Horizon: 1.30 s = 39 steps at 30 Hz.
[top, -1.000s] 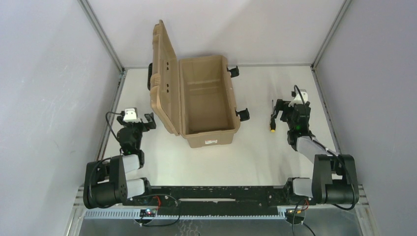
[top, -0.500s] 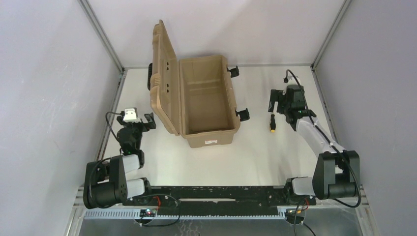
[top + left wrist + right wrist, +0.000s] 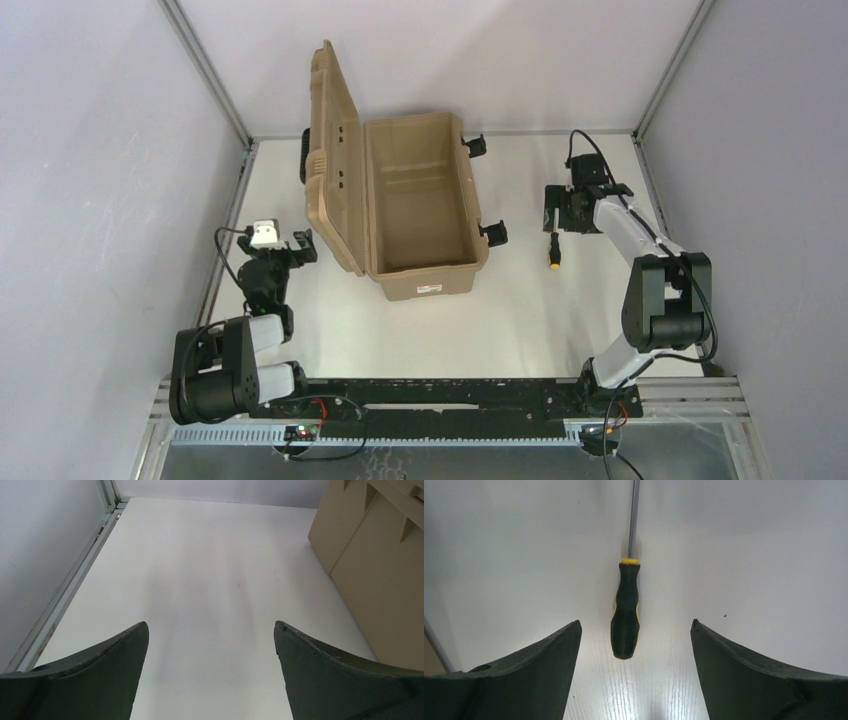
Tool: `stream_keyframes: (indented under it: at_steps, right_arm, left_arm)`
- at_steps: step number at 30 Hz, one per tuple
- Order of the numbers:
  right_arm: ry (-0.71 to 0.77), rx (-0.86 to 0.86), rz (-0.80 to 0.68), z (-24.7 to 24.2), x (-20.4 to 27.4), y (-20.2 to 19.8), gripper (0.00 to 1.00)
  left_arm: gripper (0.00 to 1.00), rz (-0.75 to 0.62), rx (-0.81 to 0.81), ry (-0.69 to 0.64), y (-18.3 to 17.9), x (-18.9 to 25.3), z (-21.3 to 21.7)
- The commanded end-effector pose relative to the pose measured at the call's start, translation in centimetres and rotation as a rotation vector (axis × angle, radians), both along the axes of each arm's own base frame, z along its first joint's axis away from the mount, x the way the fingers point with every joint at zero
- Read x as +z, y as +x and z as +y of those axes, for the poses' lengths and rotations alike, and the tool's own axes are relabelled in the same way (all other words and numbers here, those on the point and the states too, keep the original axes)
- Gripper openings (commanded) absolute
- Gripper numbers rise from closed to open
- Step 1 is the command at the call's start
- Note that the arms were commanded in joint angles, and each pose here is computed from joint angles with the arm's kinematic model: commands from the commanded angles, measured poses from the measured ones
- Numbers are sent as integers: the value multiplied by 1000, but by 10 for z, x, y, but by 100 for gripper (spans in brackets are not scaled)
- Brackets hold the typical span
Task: Put the screwdriver in the bin
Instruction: Pick up the screwdriver from the center of the board.
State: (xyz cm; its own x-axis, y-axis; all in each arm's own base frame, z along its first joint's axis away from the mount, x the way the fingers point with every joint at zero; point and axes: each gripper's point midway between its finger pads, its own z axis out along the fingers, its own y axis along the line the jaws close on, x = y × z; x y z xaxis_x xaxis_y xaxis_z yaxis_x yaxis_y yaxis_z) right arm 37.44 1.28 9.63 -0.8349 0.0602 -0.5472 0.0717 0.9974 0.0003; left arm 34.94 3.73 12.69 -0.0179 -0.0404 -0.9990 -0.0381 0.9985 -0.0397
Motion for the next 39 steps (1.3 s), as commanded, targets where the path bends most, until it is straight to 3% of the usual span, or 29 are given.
stream_keyframes:
  at_steps: [1, 39]
  right_arm:
    - [39, -15, 85, 6, -2, -9, 88]
    - [15, -106, 315, 7, -67, -17, 57]
  left_arm:
    - [100, -74, -15, 3, -3, 14, -2]
    - [100, -75, -14, 3, -3, 14, -2]
